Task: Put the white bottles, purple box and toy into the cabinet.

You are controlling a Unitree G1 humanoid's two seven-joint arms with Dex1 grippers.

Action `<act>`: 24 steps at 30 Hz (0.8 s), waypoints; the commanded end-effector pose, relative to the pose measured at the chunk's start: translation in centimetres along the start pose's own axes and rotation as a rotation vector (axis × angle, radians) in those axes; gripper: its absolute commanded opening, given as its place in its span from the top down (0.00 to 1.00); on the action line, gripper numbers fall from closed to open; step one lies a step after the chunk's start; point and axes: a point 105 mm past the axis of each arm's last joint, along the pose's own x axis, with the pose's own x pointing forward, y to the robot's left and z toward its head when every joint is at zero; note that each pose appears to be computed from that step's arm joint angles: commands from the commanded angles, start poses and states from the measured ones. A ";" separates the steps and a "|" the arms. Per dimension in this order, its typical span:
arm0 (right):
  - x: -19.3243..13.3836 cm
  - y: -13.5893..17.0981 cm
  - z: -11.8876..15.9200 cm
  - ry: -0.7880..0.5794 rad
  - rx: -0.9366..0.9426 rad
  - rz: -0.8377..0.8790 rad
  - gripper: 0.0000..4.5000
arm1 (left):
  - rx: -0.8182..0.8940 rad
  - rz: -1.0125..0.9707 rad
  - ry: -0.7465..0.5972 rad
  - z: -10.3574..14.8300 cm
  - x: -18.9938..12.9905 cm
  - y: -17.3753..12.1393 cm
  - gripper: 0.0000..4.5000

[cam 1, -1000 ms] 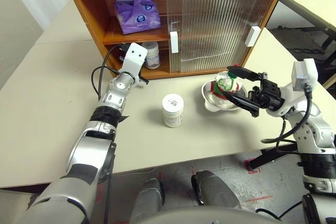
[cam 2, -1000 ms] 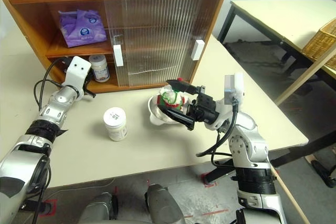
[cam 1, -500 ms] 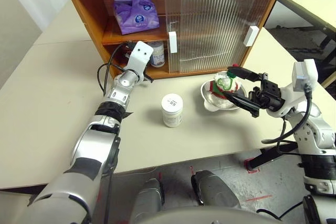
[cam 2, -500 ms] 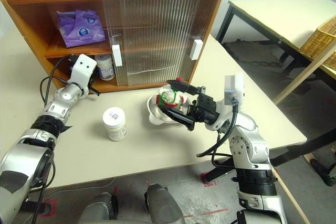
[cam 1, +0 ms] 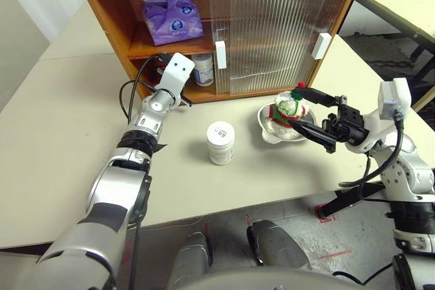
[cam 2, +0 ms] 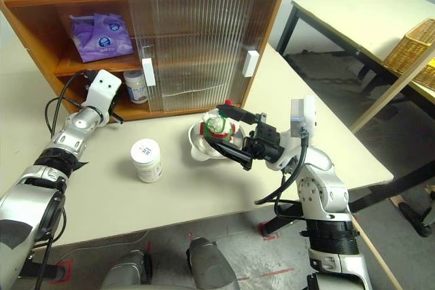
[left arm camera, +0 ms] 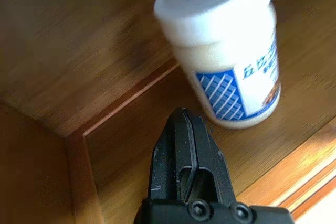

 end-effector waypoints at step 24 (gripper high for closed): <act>-0.4 0.5 0.4 0.014 -0.014 -0.015 0.00 | -0.011 -0.079 -0.045 1.9 1.3 -2.5 1.00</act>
